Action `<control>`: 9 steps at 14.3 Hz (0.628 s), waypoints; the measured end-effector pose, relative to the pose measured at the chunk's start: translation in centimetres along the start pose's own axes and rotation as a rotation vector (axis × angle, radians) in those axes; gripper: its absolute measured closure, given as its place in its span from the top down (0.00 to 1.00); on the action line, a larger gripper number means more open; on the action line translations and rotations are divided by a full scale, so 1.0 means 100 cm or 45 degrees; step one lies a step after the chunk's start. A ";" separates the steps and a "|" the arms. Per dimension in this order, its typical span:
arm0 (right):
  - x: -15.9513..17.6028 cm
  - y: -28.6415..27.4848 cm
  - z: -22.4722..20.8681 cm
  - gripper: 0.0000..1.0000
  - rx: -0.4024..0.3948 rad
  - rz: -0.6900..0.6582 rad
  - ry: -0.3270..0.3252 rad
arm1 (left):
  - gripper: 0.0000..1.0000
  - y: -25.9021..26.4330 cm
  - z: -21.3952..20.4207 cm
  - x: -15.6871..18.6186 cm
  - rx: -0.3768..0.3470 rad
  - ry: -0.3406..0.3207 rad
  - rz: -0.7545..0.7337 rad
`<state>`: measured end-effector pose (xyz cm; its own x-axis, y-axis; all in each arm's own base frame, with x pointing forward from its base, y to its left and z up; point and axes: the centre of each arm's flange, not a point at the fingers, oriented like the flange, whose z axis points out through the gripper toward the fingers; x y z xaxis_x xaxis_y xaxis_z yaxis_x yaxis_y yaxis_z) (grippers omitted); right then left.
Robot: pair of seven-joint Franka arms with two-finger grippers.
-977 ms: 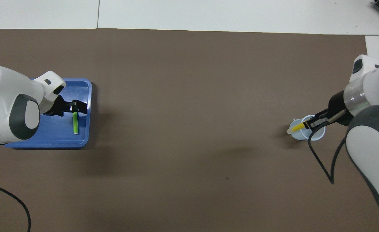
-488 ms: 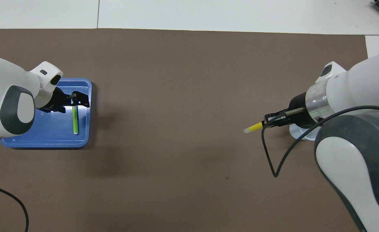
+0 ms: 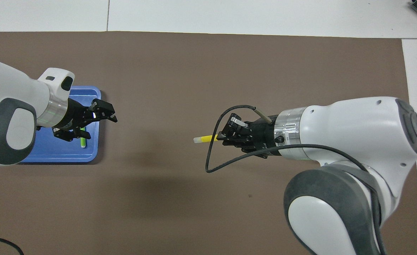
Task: Right arm passes pens to left for tray arrangement
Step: 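Lift the yellow pen from the cup toward the left gripper, then close the left gripper on the yellow pen held by the right gripper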
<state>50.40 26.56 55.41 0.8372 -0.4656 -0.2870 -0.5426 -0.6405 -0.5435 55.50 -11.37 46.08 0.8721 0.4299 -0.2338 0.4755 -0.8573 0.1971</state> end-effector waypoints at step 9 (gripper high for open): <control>-0.056 -0.027 0.041 0.19 0.287 0.435 0.128 | 1.00 0.031 -0.037 -0.047 -0.247 -0.158 -0.661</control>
<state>47.50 33.39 55.21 0.5948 -0.6922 -0.4086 -0.7497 -0.2944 -0.5927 53.28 -15.03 51.27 0.5036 0.7346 -0.4546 0.8611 -0.4696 0.1951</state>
